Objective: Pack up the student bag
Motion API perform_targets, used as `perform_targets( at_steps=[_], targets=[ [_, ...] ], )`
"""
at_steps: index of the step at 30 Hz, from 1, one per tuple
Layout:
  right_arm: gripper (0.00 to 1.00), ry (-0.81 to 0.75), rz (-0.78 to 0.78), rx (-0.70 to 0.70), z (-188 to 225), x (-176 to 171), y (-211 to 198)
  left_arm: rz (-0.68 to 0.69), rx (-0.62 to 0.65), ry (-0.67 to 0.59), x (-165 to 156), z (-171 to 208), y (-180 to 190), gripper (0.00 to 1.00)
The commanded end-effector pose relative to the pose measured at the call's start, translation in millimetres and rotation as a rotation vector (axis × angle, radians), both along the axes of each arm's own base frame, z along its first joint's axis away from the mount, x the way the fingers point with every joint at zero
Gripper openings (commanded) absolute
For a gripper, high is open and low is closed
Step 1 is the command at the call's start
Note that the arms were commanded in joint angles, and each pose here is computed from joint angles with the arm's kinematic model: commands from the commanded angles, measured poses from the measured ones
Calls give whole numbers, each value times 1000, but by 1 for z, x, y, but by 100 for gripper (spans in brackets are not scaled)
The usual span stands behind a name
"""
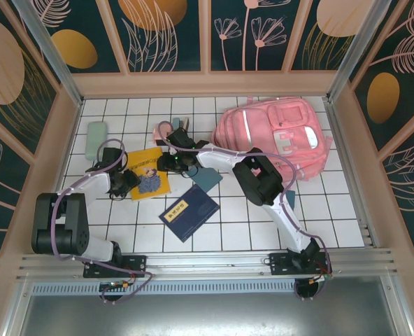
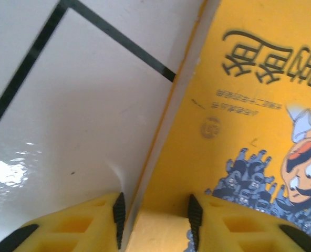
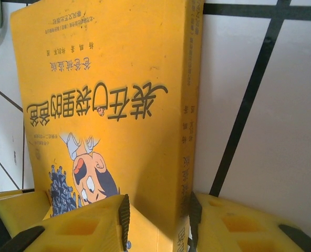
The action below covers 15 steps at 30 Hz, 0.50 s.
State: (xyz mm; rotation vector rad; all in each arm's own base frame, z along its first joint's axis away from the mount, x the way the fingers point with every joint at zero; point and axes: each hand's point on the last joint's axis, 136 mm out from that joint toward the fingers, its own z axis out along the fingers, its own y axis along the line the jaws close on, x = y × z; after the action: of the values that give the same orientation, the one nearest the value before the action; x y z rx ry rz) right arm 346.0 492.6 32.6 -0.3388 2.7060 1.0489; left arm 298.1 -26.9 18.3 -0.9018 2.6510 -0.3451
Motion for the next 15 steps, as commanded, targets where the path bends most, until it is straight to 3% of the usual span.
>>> perform_targets(
  at_steps=[1, 10, 15],
  targets=[
    [39, 113, 40, 67, -6, -23, 11, -13, -47, 69, -19, -21, -8, 34],
    [38, 172, 178, 395, 68, -35, 48, -42, -126, 29, -14, -14, -22, 33],
    [38, 141, 224, 467, 97, -40, 52, -48, -134, 17, -13, -10, -24, 33]
  ],
)
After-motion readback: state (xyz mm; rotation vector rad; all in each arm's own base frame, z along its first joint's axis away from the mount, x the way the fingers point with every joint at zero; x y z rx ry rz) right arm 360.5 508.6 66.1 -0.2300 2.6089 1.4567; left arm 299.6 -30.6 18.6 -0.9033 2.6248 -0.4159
